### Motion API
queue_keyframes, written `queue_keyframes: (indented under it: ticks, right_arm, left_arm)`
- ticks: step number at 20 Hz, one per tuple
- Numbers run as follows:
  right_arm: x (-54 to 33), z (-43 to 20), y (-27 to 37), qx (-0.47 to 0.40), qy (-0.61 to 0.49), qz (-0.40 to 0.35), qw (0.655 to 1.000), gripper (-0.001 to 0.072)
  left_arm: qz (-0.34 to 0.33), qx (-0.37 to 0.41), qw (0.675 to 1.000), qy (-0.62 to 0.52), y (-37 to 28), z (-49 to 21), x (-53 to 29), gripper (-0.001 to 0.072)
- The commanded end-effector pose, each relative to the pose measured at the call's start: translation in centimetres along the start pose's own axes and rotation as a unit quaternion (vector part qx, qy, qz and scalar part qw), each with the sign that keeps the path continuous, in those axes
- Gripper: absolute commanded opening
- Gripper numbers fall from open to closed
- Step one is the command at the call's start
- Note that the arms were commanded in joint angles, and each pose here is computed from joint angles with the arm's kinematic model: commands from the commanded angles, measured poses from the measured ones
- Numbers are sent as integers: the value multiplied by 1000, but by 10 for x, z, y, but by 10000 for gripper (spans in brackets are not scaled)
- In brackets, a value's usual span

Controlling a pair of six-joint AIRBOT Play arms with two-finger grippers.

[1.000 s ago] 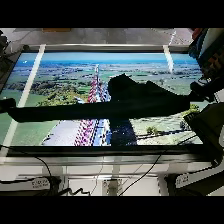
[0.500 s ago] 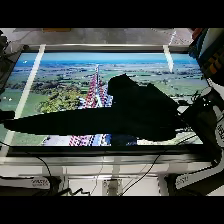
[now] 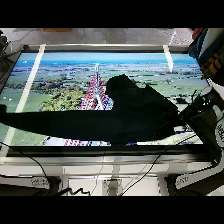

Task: Fold the clothes and pants, and hang the long-sleeved shirts on hangers.

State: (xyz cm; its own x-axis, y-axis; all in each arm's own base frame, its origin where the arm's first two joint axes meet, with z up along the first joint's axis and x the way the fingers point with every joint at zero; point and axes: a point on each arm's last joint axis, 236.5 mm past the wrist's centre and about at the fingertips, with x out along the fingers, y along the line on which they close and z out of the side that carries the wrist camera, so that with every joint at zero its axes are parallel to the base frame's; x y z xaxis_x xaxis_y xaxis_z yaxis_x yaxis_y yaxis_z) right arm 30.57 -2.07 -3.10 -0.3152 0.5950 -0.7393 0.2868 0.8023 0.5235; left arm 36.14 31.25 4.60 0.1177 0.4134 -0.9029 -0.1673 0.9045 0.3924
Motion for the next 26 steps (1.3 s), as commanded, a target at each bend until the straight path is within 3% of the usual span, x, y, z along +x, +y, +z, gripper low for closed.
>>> queue_keyframes:
  ticks: [1, 3, 9, 13, 16, 18, 19, 21, 24, 26]
  right_arm:
    - [-47, 27, 34, -54, -85, 17, 995, 34]
    - [-68, 30, 49, -76, -119, 14, 990, 34]
    - [-32, 5, 30, -13, -61, 13, 998, 34]
    - [22, -33, -2, 56, 35, 15, 998, 34]
    - [26, -34, -7, 49, 40, 7, 998, 35]
    - [26, -7, -20, 24, -17, -16, 999, 36]
    - [24, 16, -24, 23, -65, -24, 997, 69]
    - [16, 59, -15, 9, -157, -12, 988, 526]
    - [0, 92, 10, -81, -227, 2, 971, 558]
    - [-4, 82, 11, -172, -204, -28, 963, 557]
  left_arm:
    - [19, -37, 989, -145, 29, 67, -59, 29]
    - [-7, -35, 980, -194, 20, 84, -84, 29]
    - [-104, 2, 994, 41, -34, -33, -2, 27]
    - [-60, 48, 980, 182, -27, -123, 49, 27]
    - [-36, 51, 984, 164, -14, -118, 58, 29]
    - [-25, 53, 990, 130, -11, -101, 63, 30]
    - [-22, 55, 991, 117, -12, -94, 63, 30]
    - [-18, 65, 993, 100, -17, -82, 63, 30]
    - [-13, 82, 993, 80, -26, -66, 61, 30]
    - [-13, 86, 993, 78, -28, -64, 61, 29]
